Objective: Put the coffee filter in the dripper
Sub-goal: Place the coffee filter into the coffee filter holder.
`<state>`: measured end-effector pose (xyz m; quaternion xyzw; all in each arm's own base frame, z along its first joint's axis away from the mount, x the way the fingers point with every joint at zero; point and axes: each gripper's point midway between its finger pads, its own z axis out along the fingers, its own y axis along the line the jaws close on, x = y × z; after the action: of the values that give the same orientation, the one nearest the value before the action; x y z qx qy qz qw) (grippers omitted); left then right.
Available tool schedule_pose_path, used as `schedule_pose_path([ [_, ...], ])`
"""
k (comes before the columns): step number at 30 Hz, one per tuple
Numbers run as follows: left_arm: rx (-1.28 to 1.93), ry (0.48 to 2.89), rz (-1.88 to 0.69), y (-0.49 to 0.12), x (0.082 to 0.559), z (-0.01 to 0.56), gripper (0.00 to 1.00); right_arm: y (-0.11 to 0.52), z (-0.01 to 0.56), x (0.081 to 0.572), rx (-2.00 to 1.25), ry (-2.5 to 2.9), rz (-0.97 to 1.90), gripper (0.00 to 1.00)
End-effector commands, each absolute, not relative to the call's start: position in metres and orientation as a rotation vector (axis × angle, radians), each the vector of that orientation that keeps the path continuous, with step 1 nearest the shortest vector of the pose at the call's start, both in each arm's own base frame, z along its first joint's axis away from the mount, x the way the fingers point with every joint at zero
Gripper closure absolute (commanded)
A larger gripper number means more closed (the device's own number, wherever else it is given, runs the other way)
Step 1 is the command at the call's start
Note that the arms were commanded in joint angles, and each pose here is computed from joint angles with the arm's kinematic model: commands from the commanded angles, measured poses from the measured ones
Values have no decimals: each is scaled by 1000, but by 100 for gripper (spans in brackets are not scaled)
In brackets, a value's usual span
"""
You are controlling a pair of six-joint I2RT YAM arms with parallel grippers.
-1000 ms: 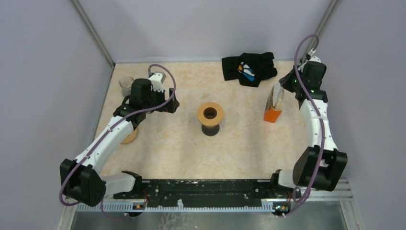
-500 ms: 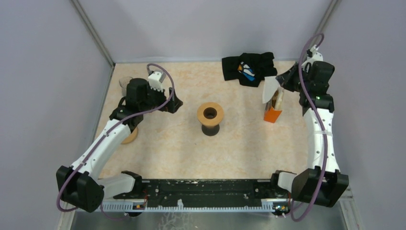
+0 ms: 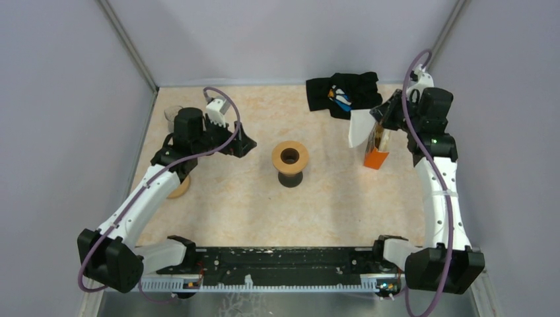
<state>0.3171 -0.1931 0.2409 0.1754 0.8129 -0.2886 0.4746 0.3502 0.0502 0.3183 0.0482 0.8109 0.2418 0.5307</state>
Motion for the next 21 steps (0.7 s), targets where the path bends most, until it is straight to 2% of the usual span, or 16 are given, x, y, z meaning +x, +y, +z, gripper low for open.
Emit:
schedule_pose_path([
  [1,366,1973,-667,-186,322,251,1,23,328,350,174,1880,385,100],
  [10,276,2030,-459,-154,330,232,1,-11,327,362,262,1851,188,100],
  [21,256,2031,-401,-144,332,218,1,-34,321,372,309,1860,57,100],
])
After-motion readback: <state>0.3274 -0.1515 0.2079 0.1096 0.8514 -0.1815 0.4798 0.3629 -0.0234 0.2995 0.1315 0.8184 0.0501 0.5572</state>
